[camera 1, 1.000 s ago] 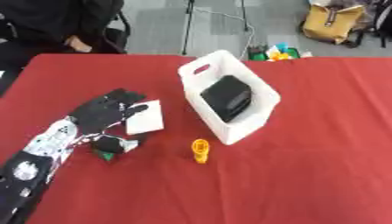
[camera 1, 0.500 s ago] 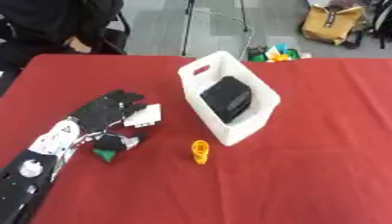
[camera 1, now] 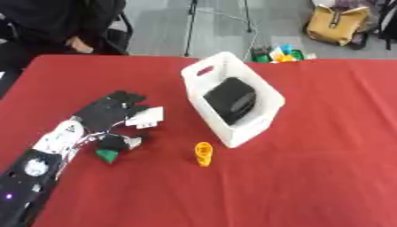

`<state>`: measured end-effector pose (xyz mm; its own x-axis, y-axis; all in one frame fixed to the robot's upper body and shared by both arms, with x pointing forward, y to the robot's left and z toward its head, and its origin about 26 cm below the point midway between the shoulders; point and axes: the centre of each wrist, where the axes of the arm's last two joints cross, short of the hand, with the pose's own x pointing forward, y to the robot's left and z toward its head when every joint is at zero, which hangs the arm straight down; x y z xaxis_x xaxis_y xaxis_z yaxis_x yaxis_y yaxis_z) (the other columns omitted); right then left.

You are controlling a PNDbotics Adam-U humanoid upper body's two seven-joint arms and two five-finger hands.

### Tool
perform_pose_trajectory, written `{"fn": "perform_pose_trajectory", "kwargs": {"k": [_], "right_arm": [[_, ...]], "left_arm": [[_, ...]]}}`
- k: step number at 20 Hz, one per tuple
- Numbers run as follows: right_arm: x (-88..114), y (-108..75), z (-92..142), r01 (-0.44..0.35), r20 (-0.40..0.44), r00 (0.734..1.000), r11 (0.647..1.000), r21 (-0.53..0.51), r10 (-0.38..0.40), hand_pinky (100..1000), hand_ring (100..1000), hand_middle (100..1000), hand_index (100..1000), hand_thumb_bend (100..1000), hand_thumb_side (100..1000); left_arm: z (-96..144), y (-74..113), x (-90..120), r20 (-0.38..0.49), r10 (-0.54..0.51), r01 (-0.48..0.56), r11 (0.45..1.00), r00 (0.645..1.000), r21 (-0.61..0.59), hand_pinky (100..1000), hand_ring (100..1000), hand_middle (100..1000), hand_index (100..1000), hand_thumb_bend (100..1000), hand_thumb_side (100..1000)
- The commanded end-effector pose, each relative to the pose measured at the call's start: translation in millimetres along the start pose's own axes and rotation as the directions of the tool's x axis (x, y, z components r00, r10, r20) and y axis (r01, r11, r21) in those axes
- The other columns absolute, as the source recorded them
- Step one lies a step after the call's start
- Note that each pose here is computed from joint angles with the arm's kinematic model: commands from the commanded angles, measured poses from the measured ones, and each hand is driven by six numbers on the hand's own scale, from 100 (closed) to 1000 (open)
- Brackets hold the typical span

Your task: Pick up objects on the table and place them in the box.

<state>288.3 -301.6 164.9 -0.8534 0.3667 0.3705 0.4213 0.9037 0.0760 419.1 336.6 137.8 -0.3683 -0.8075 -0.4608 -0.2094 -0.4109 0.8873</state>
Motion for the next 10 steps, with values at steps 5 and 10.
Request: {"fn": "perform_pose_trajectory", "kwargs": {"k": [5, 10], "right_arm": [[5.2, -0.5, -6.2, 0.009, 0.032, 0.999, 1.000, -0.005, -0.009, 778, 835, 712, 703, 100, 1000], [5.2, -0.3, -6.3, 0.011, 0.033, 0.999, 1.000, -0.006, -0.010, 778, 835, 712, 705, 100, 1000]], "left_arm": [[-0.6, 8.8, -6.7, -0.010, -0.040, 0.040, 0.998, 0.999, 0.044, 1000, 1000, 1000, 1000, 205, 1000], [-1.7, 9.9, -5.6, -0.009, -0.068, 0.068, 0.995, 0.998, 0.073, 1000, 1000, 1000, 1000, 165, 1000]]}}
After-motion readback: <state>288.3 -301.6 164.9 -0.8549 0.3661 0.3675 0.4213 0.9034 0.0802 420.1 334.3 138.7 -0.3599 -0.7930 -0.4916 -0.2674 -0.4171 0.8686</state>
